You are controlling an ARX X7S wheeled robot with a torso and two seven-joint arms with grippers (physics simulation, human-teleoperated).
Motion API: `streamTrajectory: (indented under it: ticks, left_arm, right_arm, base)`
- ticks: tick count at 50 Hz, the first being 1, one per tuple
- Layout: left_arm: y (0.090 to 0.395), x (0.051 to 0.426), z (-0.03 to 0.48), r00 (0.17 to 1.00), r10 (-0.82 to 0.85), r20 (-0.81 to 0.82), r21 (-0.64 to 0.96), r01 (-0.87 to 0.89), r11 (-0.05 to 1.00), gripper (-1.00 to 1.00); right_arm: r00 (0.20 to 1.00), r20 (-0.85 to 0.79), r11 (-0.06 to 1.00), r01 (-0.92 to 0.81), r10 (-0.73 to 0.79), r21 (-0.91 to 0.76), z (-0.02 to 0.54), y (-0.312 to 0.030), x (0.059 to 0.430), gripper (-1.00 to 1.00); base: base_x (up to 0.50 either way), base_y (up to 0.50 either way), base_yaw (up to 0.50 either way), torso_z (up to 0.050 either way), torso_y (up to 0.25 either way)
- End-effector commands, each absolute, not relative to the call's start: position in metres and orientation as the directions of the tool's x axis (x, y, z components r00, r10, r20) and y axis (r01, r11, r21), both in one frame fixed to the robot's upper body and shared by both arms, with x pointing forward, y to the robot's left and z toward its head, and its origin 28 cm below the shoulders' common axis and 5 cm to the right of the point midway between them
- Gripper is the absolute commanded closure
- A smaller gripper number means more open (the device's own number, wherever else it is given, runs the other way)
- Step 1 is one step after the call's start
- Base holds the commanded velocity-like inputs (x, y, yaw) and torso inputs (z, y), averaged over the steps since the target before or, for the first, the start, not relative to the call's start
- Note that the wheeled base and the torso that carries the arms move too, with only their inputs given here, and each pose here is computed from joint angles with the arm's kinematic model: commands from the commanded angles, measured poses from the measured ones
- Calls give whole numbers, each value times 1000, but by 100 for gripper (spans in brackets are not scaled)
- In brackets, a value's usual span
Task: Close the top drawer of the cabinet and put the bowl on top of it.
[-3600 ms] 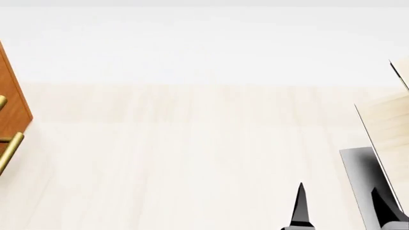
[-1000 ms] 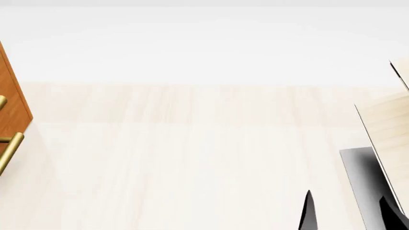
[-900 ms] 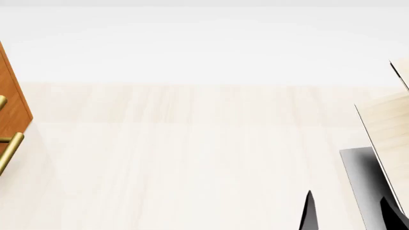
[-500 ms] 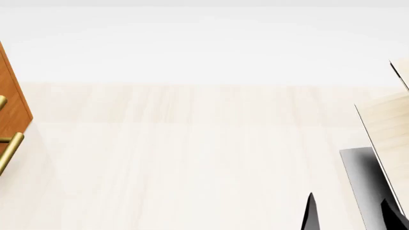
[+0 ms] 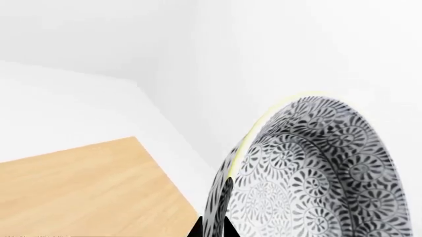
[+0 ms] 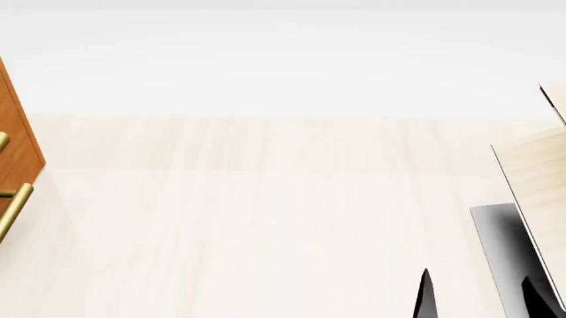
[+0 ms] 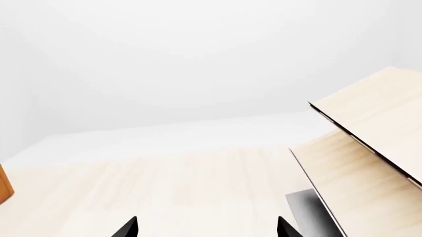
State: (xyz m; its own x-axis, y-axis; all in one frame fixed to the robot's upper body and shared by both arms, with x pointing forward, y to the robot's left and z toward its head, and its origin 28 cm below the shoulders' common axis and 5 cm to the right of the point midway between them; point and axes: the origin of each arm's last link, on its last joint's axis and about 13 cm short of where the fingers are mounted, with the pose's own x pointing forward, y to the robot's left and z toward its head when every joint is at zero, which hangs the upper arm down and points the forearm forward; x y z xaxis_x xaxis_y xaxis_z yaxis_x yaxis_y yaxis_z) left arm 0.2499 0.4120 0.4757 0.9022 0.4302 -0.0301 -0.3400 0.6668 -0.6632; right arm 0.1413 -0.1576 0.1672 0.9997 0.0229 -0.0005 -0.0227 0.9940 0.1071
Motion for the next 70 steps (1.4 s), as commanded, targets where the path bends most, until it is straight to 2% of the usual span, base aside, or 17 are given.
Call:
streamTrajectory:
  ticks: [1,39,70]
  left_arm:
    - [418,256,482,895,443,-50,-681,-355,640,100]
    - [423,279,494,862,496,-103,-646,-437,626,100]
    - [442,294,451,842,495,-215,-675,-494,548,100]
  right_arm:
    - [1000,2,994,-23,23,104,169,-158,141,-100]
    - [999,-24,995,-22,24,96,162,-157,153,-100]
    - [999,-29,995,-16,19,101,158,-157,149,-100]
  base:
    - [0,0,0,0,0]
    - [0,0,0,0,1]
    - [0,0,0,0,0]
